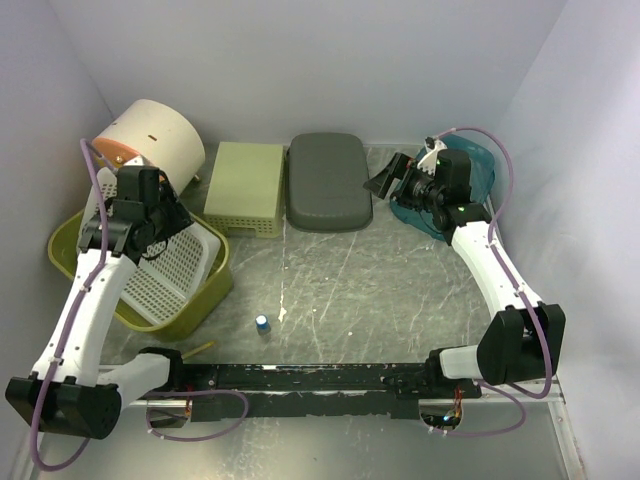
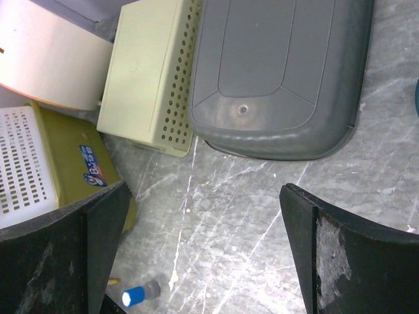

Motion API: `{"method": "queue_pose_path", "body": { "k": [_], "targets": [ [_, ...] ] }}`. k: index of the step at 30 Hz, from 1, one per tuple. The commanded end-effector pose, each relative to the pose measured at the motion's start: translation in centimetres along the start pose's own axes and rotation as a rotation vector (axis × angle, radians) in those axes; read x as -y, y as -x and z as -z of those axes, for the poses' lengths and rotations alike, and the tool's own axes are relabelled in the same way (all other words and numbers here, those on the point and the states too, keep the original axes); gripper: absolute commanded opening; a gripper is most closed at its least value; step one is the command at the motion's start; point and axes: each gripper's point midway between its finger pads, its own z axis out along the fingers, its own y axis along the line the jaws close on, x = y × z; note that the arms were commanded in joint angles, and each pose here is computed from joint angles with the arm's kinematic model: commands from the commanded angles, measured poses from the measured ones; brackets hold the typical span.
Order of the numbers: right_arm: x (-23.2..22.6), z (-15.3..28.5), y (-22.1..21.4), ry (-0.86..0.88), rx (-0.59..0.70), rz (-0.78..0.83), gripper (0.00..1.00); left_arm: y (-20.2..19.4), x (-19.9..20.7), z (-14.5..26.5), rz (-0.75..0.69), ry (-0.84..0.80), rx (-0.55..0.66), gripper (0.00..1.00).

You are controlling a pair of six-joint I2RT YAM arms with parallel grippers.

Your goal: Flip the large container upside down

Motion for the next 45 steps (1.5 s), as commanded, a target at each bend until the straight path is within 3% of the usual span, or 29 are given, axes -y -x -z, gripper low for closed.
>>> {"method": "queue_pose_path", "body": {
  "k": [1,5,11,19,28,32,37,41,45],
  "targets": [
    [0.3,-0.3,-0.5,-0.005,-0.020,0.009,1.00,1.1,0.8,0.9,0.038,-0.063,0.045,0.57],
    [0.1,-0.5,-0.3,0.001,-0.019,0.010,1.00,2.1,0.8,2.3,0.038,-0.066,0.077,0.41],
    [0.2,-0.9,-0.2,0.002,-0.023,0.005,1.00,5.2,1.5,6.5,0.015,-0.110,0.164,0.08],
    [-0.6,-0.4,0.7,0.008,-0.011,0.016,1.00,9.6,3.9,13.8,-0.059,-0.260,0.289,0.07],
    [-3.3,3.7,5.7,-0.038,0.120,0.080,1.00,13.1,11.2,23.0,-0.170,-0.667,0.358,0.07],
    [-3.7,7.1,8.9,-0.141,0.240,0.094,1.00,12.0,15.1,24.5,-0.173,-0.923,0.280,0.07],
    [-0.6,13.1,12.3,-0.445,0.457,0.023,1.00,8.8,18.6,25.3,-0.134,-1.277,0.134,0.07],
    [1.5,17.9,13.7,-0.641,0.605,-0.022,1.00,6.8,19.5,24.5,-0.109,-1.360,0.056,0.07],
    [1.8,21.1,14.5,-0.722,0.703,-0.036,1.00,2.6,22.5,24.6,-0.117,-1.461,-0.060,0.07]
  ]
}}
